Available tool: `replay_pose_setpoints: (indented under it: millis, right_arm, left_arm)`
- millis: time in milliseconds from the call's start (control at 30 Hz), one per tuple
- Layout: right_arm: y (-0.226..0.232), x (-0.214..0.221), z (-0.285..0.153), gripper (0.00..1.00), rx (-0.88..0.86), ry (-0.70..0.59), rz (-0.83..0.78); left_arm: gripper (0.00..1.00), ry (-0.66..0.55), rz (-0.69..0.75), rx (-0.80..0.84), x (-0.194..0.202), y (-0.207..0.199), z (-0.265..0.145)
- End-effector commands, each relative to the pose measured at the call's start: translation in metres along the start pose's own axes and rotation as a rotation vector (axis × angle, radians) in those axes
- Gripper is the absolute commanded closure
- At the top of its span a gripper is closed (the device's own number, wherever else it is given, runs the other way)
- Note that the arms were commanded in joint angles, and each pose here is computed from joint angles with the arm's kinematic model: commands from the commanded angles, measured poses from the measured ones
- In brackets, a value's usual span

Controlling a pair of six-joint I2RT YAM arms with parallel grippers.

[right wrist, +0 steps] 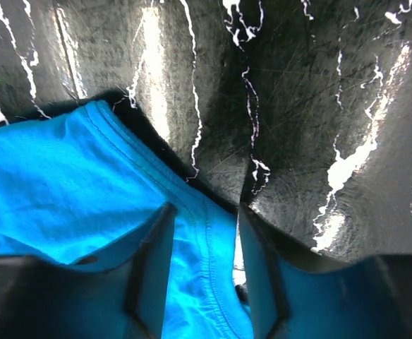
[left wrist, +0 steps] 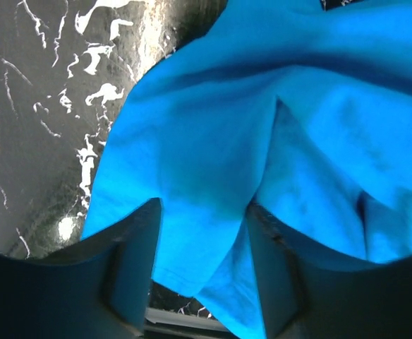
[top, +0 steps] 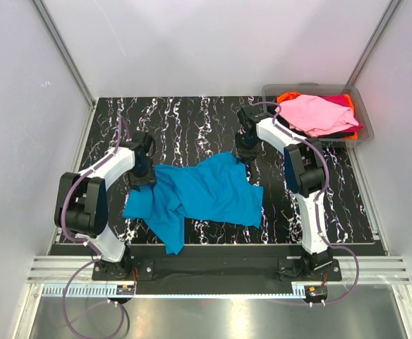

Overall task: Fold and stack the t-shirts
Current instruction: Flatten the tshirt out

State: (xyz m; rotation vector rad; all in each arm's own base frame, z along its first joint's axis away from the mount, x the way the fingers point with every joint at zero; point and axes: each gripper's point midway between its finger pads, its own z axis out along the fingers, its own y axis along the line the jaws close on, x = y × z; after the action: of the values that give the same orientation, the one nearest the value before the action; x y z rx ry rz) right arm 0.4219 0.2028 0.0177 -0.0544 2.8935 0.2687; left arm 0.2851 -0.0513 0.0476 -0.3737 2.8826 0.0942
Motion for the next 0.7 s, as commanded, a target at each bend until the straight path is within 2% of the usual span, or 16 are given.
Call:
replay_pose_setpoints:
  millis: [0,33,67,100,133,200,233,400,433,467,667]
  right_arm:
    - [-0.002,0.005,0.004,0.59,0.031,0.017,-0.005]
    - [-0.004,0.004,0.005,0.64,0.037,0.016,-0.003]
    - [-0.003,0.002,0.003,0.69,0.038,0.009,-0.004]
    - [-0.004,0.000,0.001,0.81,0.043,-0.001,-0.001]
    - [-0.004,-0.001,-0.001,0.88,0.044,-0.008,-0.003]
    - [-0.005,-0.005,-0.008,0.97,0.057,-0.030,-0.001]
    - [-0.005,-0.009,-0.021,1.00,0.060,-0.058,-0.001]
    - [-0.012,-0.015,-0.070,1.00,0.097,-0.162,0.003]
    - [-0.009,-0.019,-0.093,1.00,0.082,-0.211,0.006]
    - [-0.009,-0.019,-0.103,1.00,0.080,-0.232,0.008]
    - [-0.008,-0.016,-0.197,1.00,0.037,-0.430,-0.015]
  left_arm:
    - [0.49,-0.017,0.015,0.007,-0.004,0.000,0.005]
    - [0.59,-0.012,0.018,0.018,-0.003,-0.001,0.005]
    - [0.64,-0.014,0.017,0.027,-0.002,-0.002,0.003]
    - [0.71,-0.016,0.018,0.037,-0.001,-0.004,0.002]
    - [0.84,-0.021,0.015,0.064,0.002,-0.006,-0.002]
    - [0.99,-0.033,0.014,0.082,0.003,-0.007,-0.006]
    - [1.00,-0.056,0.014,0.098,0.002,-0.007,-0.014]
    - [1.00,-0.205,-0.015,0.169,-0.006,-0.006,-0.059]
    - [1.00,-0.227,-0.020,0.187,-0.006,-0.007,-0.067]
    - [1.00,-0.296,-0.027,0.224,-0.009,-0.006,-0.089]
    - [1.00,-0.529,-0.046,0.270,-0.006,0.018,-0.168]
